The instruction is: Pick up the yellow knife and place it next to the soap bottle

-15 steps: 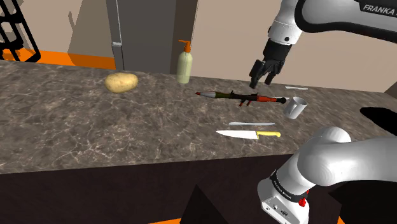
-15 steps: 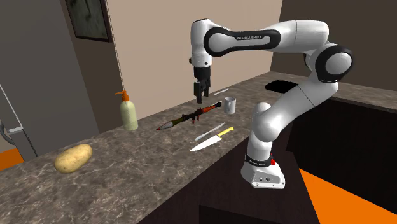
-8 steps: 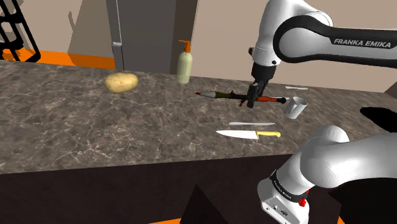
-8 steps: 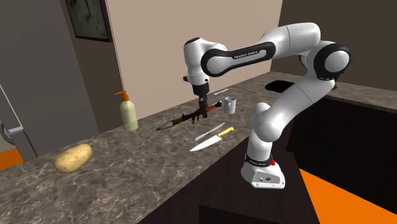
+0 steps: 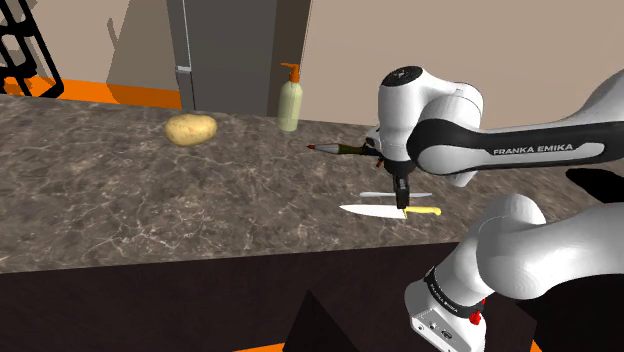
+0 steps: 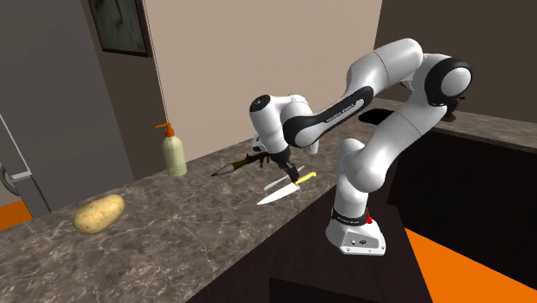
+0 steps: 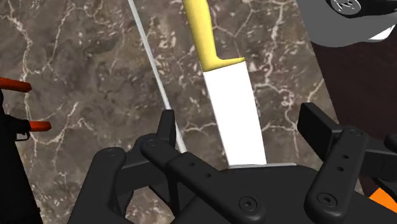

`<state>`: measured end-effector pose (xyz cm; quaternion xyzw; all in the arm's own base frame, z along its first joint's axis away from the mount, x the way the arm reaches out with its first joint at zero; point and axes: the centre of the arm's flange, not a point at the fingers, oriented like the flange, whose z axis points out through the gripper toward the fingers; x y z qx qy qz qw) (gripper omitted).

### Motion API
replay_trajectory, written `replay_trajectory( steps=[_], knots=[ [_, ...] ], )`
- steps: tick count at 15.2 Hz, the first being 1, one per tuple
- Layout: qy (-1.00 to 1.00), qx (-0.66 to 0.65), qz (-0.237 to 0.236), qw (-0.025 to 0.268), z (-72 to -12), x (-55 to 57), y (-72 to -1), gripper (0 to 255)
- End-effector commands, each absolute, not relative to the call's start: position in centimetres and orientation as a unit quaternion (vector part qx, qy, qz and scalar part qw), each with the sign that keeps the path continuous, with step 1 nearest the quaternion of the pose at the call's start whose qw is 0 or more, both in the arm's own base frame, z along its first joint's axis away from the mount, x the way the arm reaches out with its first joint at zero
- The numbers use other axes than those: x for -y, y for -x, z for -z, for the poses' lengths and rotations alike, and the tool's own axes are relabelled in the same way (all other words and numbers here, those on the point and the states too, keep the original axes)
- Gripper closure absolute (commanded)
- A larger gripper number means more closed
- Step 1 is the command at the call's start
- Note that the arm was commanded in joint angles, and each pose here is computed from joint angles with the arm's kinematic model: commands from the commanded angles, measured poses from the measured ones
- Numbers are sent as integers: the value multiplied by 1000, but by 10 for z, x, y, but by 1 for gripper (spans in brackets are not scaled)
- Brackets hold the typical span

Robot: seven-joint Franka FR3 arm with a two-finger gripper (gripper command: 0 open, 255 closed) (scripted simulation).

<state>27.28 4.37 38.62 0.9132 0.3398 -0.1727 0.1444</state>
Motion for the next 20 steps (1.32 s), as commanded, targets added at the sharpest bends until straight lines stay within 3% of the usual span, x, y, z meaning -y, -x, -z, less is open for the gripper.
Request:
replay_trajectory(
  steps=[1,9,18,19,20],
  knots=[
    [-880,-402,194,164,-359,-45,-260,0],
    [-864,-427,202,172,-317,-27,-246,0],
    [-864,-427,203,172,-314,-26,-246,0],
    [-864,-427,203,172,-314,-26,-246,255],
    [-864,-427,203,172,-314,-26,-246,255]
  ],
)
